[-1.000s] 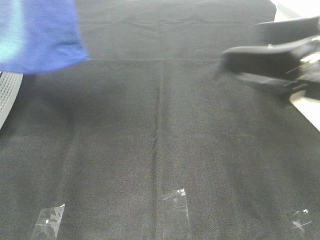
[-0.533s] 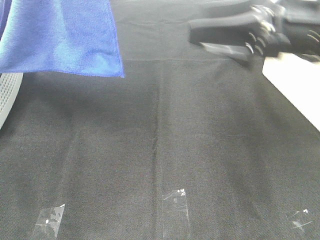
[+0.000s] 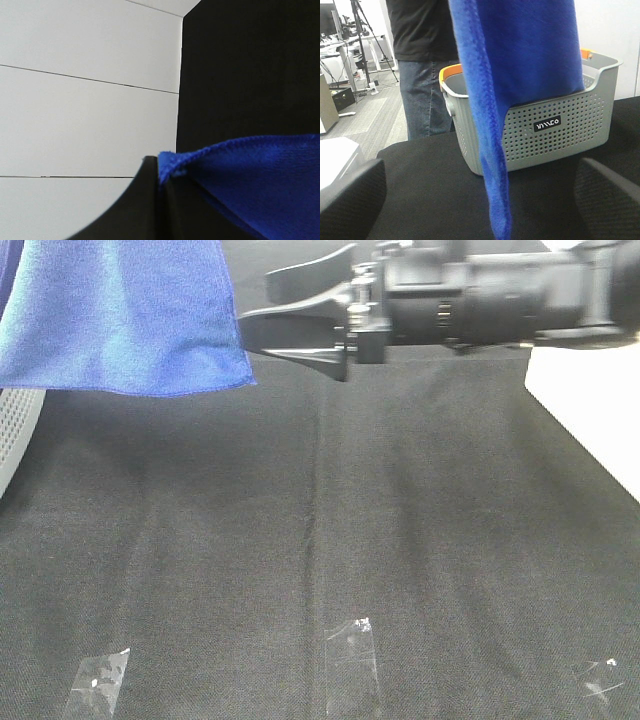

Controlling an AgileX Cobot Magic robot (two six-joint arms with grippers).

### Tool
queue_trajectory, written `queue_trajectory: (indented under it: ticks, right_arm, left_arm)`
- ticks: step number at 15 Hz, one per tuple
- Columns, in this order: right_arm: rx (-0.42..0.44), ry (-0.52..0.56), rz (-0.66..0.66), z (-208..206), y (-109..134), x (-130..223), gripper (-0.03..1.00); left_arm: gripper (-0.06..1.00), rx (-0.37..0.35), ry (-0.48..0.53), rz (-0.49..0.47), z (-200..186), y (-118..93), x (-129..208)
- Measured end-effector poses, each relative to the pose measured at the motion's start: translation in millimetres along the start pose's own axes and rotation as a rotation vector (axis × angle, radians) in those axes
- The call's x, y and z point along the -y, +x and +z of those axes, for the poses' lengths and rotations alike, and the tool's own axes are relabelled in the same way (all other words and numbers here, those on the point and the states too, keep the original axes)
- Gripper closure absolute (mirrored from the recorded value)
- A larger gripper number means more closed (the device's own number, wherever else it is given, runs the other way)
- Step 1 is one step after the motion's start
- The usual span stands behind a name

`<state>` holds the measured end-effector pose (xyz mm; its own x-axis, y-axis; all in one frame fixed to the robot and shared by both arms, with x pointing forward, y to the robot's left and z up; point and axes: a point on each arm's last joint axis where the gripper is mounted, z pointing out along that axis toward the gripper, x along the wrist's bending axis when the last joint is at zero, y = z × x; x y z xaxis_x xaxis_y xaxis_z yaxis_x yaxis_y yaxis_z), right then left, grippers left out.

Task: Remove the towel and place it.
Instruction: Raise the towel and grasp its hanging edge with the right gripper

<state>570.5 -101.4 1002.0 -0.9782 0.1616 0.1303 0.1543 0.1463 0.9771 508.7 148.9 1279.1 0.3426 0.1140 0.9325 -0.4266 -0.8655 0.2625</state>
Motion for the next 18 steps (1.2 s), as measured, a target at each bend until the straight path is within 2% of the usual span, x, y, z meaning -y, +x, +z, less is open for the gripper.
queue_trajectory:
  ticks: [7, 14, 16, 18]
  right_arm:
    - [-0.023, 0.021, 0.08, 16, -23, 30, 0.0]
    - [-0.079, -0.007, 0.037, 42, -22, 12, 0.0]
    - [-0.068, -0.001, 0.035, 42, -23, 12, 0.04]
    - [-0.072, -0.002, 0.032, 43, -23, 13, 0.14]
  left_arm:
    - [0.94, -0.01, -0.002, 0.0, 0, 1, 0]
    - [0.94, -0.047, -0.013, -0.003, 0, 4, -1]
    - [0.94, -0.047, -0.013, -0.008, 0, 4, -1]
    - [0.94, -0.047, -0.013, -0.025, 0, 4, -1]
